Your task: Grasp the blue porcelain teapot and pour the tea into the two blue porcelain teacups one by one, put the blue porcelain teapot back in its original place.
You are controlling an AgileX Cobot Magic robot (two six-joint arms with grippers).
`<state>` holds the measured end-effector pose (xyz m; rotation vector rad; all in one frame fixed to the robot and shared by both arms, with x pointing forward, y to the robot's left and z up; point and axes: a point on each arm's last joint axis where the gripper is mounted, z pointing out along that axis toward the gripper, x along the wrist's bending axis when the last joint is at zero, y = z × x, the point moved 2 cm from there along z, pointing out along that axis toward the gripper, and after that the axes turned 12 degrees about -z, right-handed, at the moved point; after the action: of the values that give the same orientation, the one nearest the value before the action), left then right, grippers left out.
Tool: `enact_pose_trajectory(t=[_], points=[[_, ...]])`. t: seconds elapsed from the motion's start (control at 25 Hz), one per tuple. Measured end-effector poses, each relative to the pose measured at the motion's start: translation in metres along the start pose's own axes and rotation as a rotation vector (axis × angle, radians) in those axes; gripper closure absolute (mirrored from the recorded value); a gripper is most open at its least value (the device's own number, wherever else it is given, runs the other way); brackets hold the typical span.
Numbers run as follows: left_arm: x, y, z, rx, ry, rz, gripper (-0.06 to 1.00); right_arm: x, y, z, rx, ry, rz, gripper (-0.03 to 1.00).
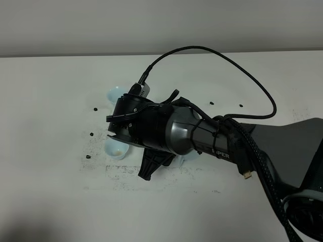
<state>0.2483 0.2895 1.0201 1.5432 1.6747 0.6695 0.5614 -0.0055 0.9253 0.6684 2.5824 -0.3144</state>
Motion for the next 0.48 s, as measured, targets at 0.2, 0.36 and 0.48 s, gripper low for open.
enact_pose_trajectory(t=[0.2, 0.36, 0.48], points=[[0.0000, 0.0000, 0.0000, 0.000, 0.000, 0.000, 0.19, 0.0047, 0.0014, -0.0024, -0.005, 0.005, -0.008, 0.52], [0.0000, 0.0000, 0.0000, 0.000, 0.000, 0.000, 0.19, 0.0052, 0.0014, -0.0026, -0.004, 0.006, -0.009, 0.52], [0.0000, 0.0000, 0.0000, 0.000, 0.000, 0.000, 0.19, 0.0048, 0.0014, -0.0026, -0.005, 0.003, -0.010, 0.52]])
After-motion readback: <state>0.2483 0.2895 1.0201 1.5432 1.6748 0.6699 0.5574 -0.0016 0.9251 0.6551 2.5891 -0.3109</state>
